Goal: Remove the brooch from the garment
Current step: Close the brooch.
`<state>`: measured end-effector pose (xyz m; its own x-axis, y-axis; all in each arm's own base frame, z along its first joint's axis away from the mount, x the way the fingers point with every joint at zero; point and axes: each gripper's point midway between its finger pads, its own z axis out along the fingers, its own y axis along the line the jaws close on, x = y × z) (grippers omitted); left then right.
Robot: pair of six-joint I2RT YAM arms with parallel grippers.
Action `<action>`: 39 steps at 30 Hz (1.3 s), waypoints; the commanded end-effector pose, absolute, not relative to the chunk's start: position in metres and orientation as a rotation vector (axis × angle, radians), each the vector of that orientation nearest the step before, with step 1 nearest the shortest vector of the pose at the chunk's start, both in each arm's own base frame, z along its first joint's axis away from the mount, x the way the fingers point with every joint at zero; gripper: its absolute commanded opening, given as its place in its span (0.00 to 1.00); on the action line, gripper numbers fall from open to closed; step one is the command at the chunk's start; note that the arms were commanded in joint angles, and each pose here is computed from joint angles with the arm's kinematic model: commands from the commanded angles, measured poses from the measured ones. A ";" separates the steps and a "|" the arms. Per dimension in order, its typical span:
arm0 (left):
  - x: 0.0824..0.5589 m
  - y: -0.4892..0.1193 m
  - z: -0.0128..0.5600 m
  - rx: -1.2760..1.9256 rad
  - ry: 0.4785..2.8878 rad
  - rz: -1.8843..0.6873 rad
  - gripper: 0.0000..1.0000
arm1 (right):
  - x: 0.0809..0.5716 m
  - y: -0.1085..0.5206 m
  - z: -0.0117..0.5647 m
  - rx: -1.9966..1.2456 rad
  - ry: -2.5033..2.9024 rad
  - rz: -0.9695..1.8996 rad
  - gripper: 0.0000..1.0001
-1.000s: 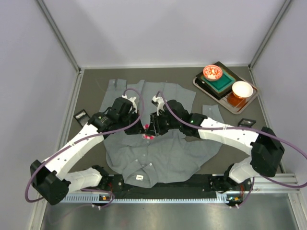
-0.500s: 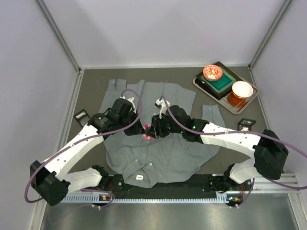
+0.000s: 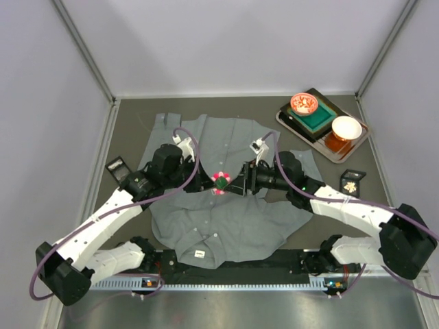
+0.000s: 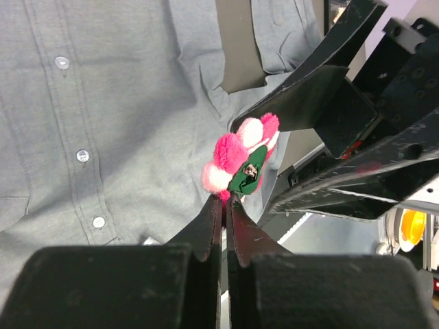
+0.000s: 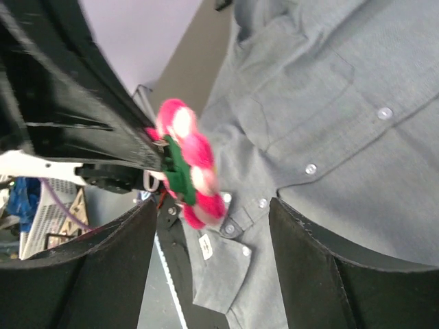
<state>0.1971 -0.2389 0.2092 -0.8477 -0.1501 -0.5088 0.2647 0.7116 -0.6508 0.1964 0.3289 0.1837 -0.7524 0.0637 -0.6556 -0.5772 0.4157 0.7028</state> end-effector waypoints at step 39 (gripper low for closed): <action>0.191 -0.260 0.229 0.121 2.282 -1.259 0.00 | 0.192 0.345 0.228 -0.506 1.892 1.577 0.00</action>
<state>0.1859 -0.2521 0.2048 -0.8890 -0.1562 -0.4305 0.2471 0.6279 -0.7380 0.1880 0.3351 0.2026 -0.7505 0.0446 -0.6593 -0.6252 0.2753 0.7303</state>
